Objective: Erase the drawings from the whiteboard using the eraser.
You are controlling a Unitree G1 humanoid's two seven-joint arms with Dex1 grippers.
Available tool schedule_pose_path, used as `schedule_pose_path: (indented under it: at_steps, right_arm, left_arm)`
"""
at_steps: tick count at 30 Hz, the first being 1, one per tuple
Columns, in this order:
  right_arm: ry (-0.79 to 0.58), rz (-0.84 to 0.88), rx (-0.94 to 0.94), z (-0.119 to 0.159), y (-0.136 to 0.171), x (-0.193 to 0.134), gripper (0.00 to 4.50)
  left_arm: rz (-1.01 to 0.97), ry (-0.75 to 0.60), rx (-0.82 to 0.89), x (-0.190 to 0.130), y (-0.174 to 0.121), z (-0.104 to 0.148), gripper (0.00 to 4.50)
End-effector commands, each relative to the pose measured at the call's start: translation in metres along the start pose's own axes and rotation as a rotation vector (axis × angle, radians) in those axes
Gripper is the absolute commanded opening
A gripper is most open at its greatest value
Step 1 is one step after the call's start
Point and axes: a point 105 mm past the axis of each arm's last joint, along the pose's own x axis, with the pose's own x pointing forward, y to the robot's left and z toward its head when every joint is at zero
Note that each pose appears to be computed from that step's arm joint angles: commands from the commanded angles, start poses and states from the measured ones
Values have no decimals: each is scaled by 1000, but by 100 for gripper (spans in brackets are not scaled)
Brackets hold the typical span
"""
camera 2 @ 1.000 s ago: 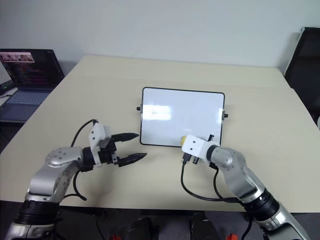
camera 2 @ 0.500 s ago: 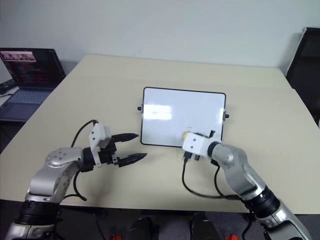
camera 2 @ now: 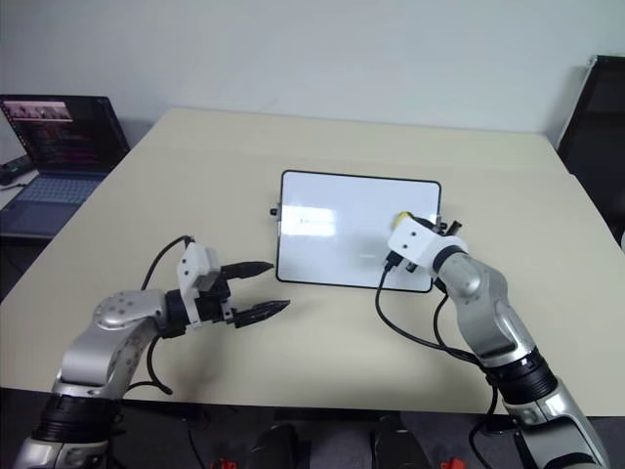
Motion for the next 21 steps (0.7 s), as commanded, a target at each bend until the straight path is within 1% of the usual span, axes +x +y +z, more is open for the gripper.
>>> schedule_pose_path:
  at_steps: [1, 4, 7, 13, 18, 21]
  right_arm:
    - [68, 116, 40, -19, 21, -3, 110]
    - [58, 265, 91, -15, 50, -9, 110]
    - [50, 304, 126, -10, 58, -11, 110]
    - [-8, 225, 189, 3, 41, -9, 110]
    - [-177, 240, 376, 29, 34, -22, 110]
    - [-259, 269, 424, 44, 35, -31, 110]
  left_arm:
    - [-12, -32, 35, 3, -3, 13, 450]
    - [-10, -31, 34, 2, -2, 12, 450]
    - [-6, -29, 33, 1, -1, 11, 450]
    - [10, -33, 33, -2, 3, 11, 450]
    - [102, -63, 16, -12, 16, 17, 450]
    - [136, -75, 3, -17, 20, 21, 450]
